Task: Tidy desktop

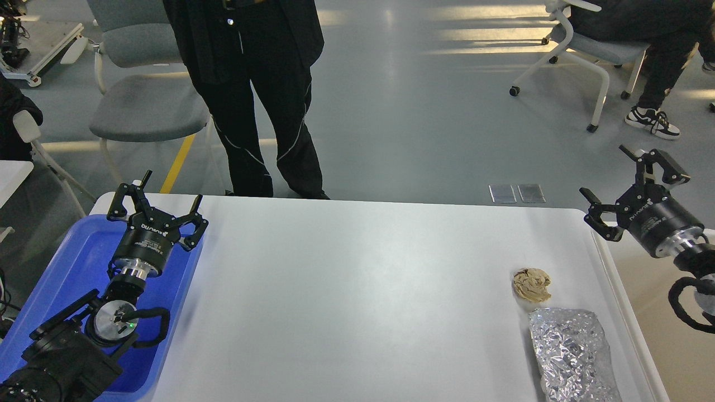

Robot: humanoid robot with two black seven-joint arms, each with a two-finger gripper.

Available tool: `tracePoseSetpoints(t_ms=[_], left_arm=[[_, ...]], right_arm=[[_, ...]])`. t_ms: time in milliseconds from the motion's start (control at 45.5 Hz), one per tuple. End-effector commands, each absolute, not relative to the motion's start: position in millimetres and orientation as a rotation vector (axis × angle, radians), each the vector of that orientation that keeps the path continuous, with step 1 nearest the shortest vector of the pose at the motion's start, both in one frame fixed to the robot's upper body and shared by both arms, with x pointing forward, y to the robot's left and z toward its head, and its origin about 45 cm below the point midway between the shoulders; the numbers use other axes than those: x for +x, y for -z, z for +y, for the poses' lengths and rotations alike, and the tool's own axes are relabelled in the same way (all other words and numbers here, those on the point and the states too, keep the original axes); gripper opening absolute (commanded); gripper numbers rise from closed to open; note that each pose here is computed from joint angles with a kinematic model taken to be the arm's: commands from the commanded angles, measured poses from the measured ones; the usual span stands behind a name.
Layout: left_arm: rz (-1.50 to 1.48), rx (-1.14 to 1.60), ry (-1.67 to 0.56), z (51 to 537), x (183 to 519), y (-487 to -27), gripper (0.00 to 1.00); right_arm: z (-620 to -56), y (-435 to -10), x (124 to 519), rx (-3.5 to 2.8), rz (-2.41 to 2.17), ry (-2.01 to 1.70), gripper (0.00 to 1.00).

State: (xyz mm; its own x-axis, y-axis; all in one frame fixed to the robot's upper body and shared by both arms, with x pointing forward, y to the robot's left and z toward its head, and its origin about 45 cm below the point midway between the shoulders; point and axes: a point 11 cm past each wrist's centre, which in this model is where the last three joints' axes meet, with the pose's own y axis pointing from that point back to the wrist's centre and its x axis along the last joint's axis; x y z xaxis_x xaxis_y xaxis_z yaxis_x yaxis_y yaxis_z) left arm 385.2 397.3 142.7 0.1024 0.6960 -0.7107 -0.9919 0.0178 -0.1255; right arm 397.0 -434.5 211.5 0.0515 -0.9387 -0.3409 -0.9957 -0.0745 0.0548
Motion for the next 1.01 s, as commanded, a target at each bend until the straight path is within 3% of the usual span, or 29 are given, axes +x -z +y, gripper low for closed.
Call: tracePoseSetpoints(t_ms=[0,264,989], left_arm=[[0.532,-0.704,-1.413,397.5,385.2,-142.5,1.00],[0.532,-0.705,-1.412,397.4,385.2,-142.6,1.00],[0.532,-0.705,-1.412,397.4,385.2,-142.6,1.00]], right_arm=[[-416.5,-198.3,390.1,-1.973,2.075,-0.256,1.00],[-411.5,-156.7,382.0,-1.829,2.269,-0.262,1.00],[-405.1,-131.7,360.6,-1.869,2.214,-0.350,1.00]])
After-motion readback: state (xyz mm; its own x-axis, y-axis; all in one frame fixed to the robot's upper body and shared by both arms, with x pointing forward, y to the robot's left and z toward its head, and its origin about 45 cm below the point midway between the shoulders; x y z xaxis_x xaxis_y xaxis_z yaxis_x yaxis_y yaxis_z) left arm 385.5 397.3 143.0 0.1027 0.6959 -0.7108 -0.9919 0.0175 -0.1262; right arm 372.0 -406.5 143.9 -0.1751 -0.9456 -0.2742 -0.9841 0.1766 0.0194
